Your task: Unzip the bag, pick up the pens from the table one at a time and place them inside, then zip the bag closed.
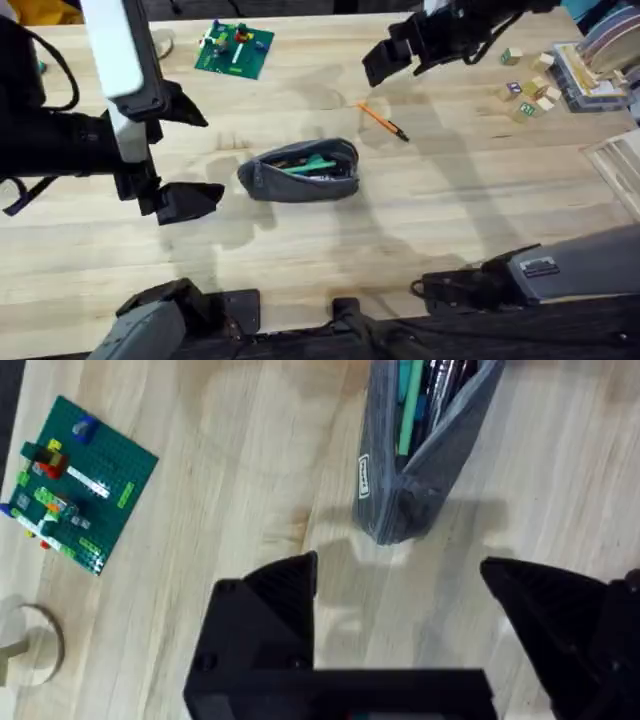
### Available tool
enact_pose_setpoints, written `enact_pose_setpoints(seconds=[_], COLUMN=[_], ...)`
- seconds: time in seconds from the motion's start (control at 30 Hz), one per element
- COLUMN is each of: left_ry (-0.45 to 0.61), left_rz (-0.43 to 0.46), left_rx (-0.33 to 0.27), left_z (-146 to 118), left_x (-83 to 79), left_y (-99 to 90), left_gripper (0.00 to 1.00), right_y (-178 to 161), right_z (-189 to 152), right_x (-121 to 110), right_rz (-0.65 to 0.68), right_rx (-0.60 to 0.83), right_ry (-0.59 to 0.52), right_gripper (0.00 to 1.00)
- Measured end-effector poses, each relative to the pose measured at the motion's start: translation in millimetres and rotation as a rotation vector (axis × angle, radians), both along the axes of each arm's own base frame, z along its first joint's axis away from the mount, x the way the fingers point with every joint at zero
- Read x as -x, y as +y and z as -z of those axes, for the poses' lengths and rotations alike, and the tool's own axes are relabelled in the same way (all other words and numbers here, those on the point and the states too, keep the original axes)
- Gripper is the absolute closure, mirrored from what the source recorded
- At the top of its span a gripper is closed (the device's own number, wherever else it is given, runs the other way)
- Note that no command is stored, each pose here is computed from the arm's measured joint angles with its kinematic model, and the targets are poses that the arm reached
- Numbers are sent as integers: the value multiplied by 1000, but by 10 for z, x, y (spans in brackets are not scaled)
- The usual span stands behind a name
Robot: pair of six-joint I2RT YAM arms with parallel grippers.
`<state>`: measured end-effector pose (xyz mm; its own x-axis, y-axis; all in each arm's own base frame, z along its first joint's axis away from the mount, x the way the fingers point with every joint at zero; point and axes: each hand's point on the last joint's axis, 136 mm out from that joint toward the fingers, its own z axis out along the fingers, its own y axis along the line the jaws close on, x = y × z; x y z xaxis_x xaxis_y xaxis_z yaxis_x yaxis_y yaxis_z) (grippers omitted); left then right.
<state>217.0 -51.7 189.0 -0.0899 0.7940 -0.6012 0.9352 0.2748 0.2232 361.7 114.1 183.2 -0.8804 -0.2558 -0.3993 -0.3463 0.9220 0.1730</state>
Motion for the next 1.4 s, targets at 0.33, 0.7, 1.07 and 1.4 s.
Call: enact_pose_setpoints(seconds=[0.33, 0.7, 1.07, 1.4], left_ry=[3, 0, 0, 0], left_rz=[0, 0, 0, 0], left_rx=[1, 0, 0, 0], left_z=[2, 0, 0, 0], left_x=[6, 0, 0, 0], left_y=[-1, 0, 0, 0], left_gripper=[8, 8, 8, 8], right_y=[-34, -166, -46, 19], right_z=[548, 915, 1334, 1453], right_x=[-79, -136, -125, -107], right_rz=[-147, -209, -253, -294], right_rx=[103, 214, 239, 326], right_ry=[94, 149, 229, 239], right_gripper=[4, 4, 4, 4])
